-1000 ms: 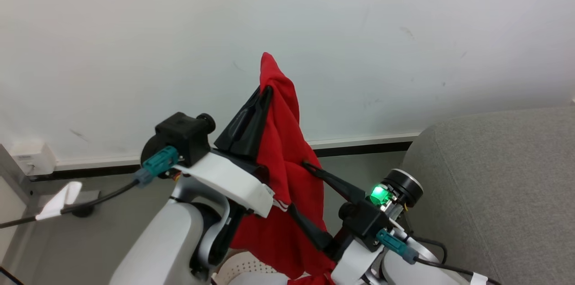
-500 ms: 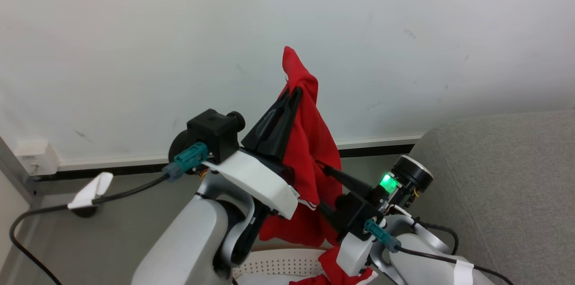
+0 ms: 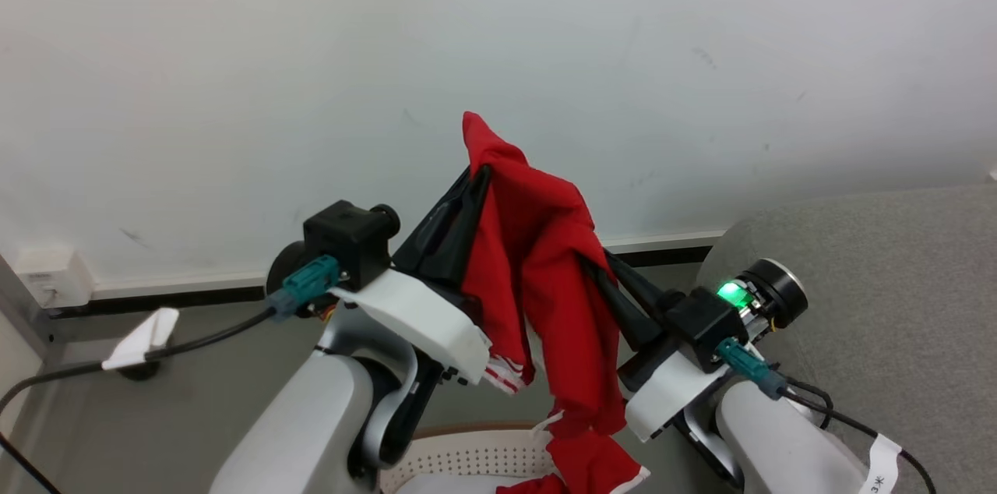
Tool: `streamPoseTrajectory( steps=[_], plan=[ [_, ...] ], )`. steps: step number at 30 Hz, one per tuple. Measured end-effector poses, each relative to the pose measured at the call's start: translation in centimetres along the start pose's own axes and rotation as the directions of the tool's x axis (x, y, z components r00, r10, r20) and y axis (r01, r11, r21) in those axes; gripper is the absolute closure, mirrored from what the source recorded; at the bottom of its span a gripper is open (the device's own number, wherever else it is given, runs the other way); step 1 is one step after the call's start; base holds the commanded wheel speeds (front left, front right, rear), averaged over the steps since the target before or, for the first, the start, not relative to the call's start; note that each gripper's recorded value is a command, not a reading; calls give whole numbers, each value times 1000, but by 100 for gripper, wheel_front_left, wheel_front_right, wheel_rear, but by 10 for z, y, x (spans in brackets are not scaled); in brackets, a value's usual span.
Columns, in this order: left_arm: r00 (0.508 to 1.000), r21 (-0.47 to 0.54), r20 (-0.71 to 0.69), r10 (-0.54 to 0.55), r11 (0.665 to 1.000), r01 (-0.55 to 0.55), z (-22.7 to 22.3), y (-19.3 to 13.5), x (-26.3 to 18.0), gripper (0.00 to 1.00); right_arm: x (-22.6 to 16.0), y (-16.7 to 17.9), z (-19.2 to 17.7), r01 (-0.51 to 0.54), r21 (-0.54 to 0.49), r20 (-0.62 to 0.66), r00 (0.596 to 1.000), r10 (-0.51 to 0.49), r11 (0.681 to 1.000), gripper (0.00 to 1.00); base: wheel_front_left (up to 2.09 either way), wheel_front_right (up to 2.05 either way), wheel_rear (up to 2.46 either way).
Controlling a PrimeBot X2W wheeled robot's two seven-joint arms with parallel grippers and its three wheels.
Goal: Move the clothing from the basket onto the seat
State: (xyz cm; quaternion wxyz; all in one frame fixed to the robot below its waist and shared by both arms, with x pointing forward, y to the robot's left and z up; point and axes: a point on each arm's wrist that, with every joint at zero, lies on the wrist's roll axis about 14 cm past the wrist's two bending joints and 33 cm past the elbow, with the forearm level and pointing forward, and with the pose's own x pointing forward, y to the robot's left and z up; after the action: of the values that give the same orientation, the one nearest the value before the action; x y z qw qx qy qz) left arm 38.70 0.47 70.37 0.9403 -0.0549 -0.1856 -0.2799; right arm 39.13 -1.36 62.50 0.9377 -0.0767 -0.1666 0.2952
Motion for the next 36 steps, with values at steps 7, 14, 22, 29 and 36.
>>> streamPoseTrajectory(
  steps=[7,14,22,29,36],
  plan=[
    [999,-5,-47,22,1000,-23,-15,5,-4,0,-5,-35,6,113,63,30,993,-115,992,100,0,0,0],
    [990,-10,-137,24,1000,-25,-49,4,-18,0,-5,-65,13,193,90,50,979,-198,977,100,0,0,0],
    [986,-26,-163,-20,1000,16,-69,-8,-25,0,-9,-84,21,245,97,77,964,-253,965,100,0,0,0],
    [985,-32,-172,-31,999,26,-80,-12,-27,0,-15,-95,23,277,82,81,956,-283,957,100,0,0,0],
    [982,-45,-174,-69,997,62,-86,-22,-23,0,-21,-101,30,293,75,100,949,-300,953,100,0,0,0]
  ],
)
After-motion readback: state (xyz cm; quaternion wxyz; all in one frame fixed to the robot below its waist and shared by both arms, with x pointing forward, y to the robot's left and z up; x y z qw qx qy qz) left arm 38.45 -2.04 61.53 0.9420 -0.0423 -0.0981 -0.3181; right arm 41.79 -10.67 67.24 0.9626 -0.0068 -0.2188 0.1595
